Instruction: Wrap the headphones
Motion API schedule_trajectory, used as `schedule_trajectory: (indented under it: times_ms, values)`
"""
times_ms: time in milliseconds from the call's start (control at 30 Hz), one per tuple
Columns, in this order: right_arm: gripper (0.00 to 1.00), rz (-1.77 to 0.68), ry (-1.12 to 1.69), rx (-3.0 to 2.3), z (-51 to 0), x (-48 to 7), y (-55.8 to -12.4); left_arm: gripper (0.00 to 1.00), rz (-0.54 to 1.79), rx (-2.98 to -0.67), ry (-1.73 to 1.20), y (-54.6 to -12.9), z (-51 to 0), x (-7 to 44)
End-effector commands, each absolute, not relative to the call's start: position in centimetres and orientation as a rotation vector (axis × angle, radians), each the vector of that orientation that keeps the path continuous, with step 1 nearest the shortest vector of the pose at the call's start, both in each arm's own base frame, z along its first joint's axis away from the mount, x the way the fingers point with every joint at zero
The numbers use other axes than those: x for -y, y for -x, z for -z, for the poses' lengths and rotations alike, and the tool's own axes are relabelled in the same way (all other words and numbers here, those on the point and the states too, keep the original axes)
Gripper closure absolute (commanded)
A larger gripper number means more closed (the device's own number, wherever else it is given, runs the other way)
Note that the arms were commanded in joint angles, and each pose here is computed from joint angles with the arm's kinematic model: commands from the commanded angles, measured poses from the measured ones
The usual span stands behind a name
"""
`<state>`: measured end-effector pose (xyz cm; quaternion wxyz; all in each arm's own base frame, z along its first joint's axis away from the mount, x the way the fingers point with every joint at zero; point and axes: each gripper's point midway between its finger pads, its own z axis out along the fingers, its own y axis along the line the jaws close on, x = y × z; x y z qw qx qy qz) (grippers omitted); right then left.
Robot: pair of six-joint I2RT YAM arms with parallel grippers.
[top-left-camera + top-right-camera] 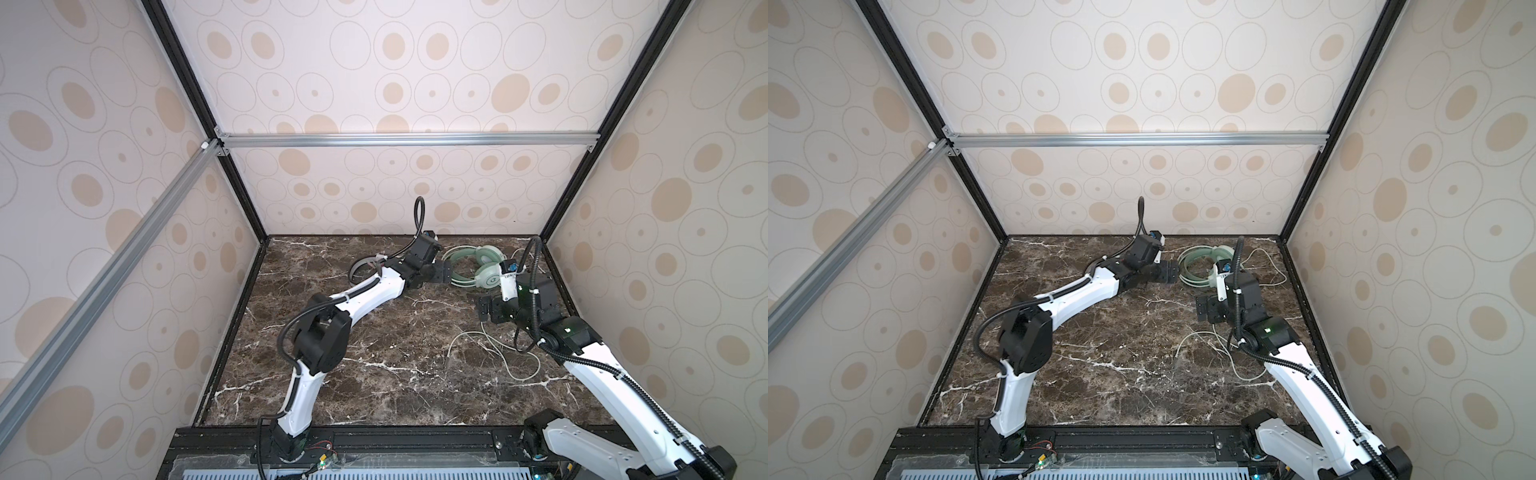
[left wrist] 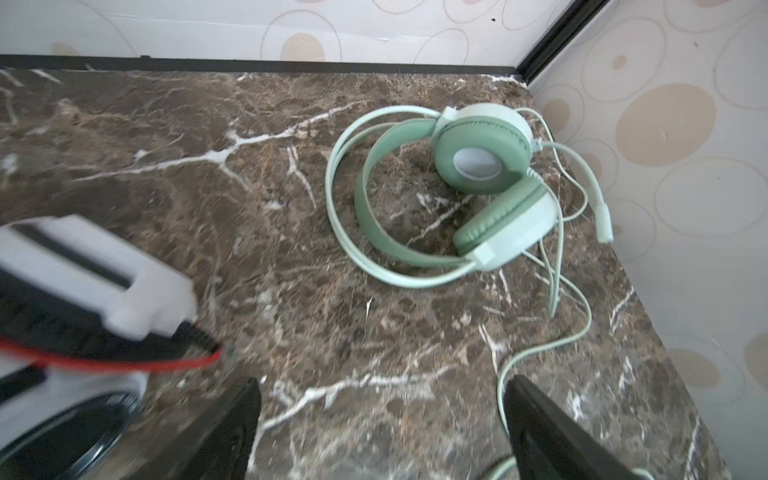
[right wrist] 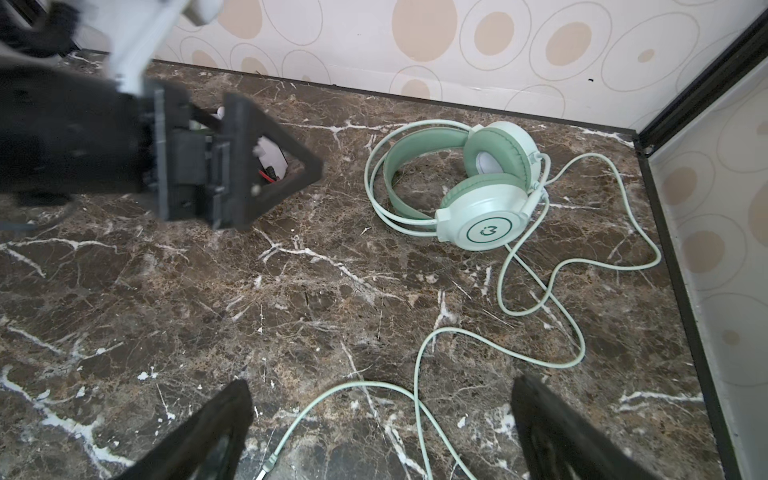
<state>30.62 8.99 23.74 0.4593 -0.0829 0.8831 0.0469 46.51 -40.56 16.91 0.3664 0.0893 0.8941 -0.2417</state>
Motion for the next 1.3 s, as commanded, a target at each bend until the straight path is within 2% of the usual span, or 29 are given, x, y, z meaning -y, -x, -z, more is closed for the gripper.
schedule_trajectory:
  times_ms: [0, 333, 700, 733, 867, 1067, 1167, 1267]
  values:
    - [0.00, -0.110, 0.167, -2.148, -24.1, -8.2, -30.6, 0.09, 0.604, -2.327, -0.184, -48.0, -16.1, 42.5]
    - [0.00, -0.194, 0.098, -2.125, -23.4, -7.5, -31.9, 0.10, 0.644, -2.347, -0.035, -51.9, -10.0, 45.7]
    - [0.00, -0.211, 0.067, -2.104, -23.7, -6.7, -31.7, 0.11, 0.662, -2.392, -0.006, -51.7, -4.8, 46.5]
    - [0.00, -0.213, 0.065, -2.106, -23.6, -6.7, -31.7, 0.14, 0.662, -2.394, -0.005, -51.7, -4.6, 46.5]
    - [0.00, -0.220, 0.061, -2.106, -23.5, -6.7, -31.9, 0.34, 0.644, -2.384, -0.006, -51.8, -4.7, 46.2]
    - [0.00, -0.215, 0.054, -2.109, -23.3, -6.4, -31.9, 0.47, 0.659, -2.379, -0.018, -51.8, -5.0, 46.4]
    - [0.00, -0.218, 0.047, -2.104, -23.4, -6.3, -31.9, 0.59, 0.654, -2.390, -0.035, -51.5, -4.9, 46.2]
    - [0.00, -0.223, 0.046, -2.101, -23.5, -6.3, -32.0, 0.60, 0.642, -2.400, -0.034, -51.5, -4.5, 45.9]
